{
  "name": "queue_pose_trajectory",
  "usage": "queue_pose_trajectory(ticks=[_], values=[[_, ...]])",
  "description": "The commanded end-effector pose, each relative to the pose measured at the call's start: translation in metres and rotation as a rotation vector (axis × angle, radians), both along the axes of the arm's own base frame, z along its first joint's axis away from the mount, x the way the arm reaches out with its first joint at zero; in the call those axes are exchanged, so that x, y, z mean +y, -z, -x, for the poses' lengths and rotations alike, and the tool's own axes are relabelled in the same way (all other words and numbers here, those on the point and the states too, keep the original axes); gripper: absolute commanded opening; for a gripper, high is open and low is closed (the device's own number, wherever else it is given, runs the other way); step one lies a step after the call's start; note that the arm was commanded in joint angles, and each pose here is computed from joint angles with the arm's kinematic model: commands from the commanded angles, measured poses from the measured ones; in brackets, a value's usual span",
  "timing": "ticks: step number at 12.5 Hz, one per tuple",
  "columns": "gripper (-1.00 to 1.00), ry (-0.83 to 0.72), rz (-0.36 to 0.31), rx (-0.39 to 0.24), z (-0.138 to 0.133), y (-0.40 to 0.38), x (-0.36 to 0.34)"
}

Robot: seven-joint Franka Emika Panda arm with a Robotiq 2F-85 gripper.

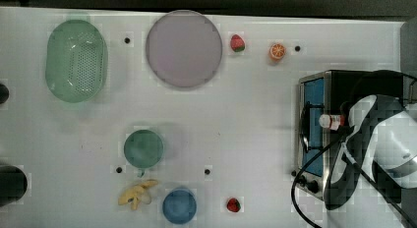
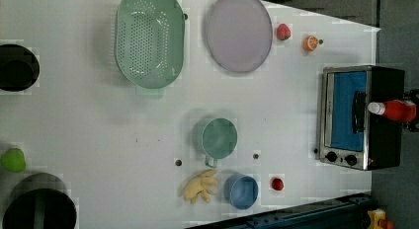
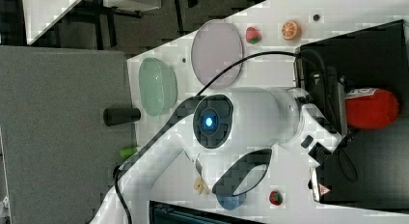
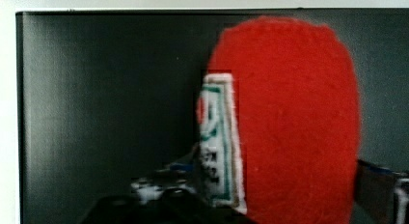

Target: Pick Ketchup from oven and place it on table.

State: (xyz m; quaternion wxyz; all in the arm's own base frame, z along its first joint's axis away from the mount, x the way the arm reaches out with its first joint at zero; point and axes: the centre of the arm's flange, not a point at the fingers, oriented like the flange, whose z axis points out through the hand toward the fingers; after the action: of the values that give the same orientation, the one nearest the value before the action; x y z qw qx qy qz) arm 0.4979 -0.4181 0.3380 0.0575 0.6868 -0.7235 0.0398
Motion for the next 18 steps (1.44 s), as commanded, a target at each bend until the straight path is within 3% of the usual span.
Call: queue_pose_trajectory(ticks=[1,4,7,15,18], values=[[0.27,0.021,-0.012,-0.031,0.001,-0.021,-0.005],[0.27,0.01,-0.014,-0.041,-0.006,-0.036,-0.001],[0.27,-0.054,-0.062,-0.05,-0.03,-0.087,0.033],[0.27,-0.408,-0.153,-0.128,-0.091,-0.21,0.221],[0.27,-0.521,-0.204,-0.088,-0.099,-0.213,0.288]])
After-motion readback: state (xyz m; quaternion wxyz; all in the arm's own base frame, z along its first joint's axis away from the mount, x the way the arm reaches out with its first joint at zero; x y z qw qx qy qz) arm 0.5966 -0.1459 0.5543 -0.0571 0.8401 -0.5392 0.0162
